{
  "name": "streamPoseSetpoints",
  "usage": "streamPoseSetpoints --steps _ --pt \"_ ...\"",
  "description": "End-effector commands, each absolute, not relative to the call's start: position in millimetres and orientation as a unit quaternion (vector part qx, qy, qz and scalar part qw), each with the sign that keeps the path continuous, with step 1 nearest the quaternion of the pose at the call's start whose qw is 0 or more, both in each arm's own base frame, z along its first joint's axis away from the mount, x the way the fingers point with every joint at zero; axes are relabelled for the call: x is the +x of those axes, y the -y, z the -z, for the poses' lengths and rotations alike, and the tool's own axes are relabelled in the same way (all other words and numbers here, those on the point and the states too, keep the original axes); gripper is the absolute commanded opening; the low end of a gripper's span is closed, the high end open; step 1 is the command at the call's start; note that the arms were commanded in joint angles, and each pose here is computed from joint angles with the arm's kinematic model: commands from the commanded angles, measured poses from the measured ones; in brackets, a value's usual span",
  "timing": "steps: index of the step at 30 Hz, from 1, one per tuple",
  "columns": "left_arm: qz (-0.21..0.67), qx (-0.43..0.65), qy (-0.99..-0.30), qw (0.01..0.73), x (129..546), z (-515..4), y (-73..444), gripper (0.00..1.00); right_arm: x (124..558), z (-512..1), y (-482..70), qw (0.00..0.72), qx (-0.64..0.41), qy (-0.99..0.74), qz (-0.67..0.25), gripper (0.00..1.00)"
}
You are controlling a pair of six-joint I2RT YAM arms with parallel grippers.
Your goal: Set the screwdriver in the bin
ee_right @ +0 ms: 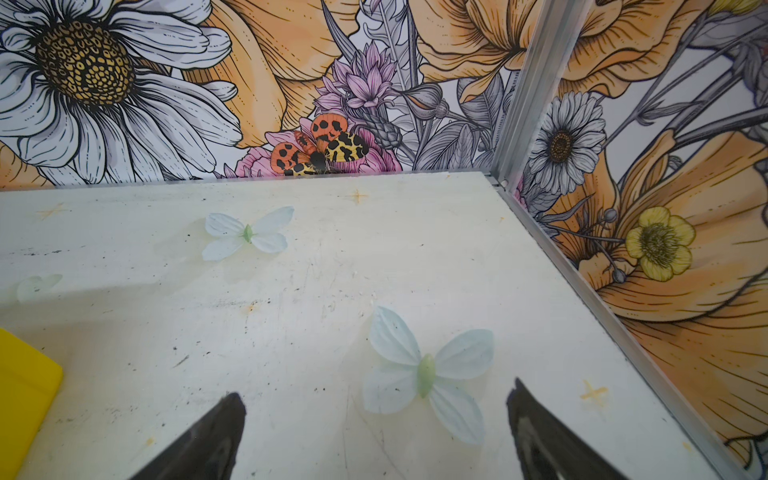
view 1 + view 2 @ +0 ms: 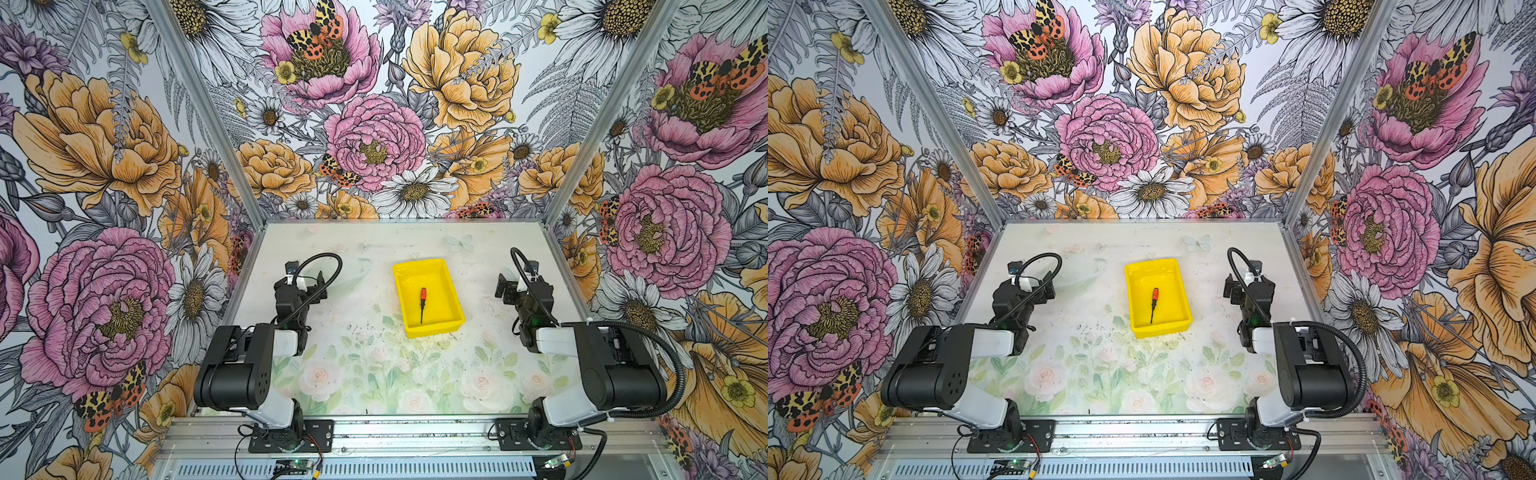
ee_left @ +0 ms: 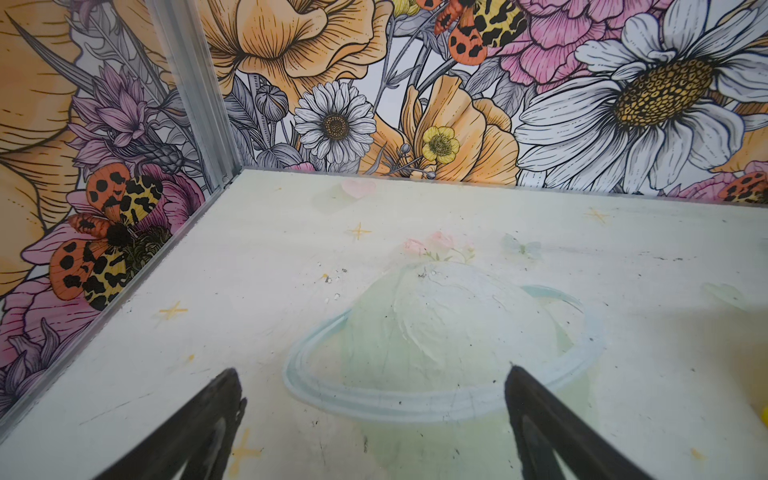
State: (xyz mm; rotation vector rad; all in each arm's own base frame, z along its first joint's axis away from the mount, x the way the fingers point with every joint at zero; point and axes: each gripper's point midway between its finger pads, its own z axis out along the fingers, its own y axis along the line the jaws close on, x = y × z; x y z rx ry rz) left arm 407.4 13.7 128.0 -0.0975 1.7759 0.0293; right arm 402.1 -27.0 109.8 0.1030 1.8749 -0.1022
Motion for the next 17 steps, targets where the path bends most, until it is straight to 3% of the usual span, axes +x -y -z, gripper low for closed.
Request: streamPoseSetpoints --steps 1,17 --pt "-0.011 -0.032 -0.771 0.636 406.5 -128.8 -11.1 0.99 403.1 -111.7 24.2 0.597 0.038 -0.800 0.045 1.00" --pt "-0.013 -0.032 -0.771 0.635 406.3 -128.4 -11.2 0.99 402.9 -111.3 24.1 0.596 0.038 -0.801 0.044 0.99"
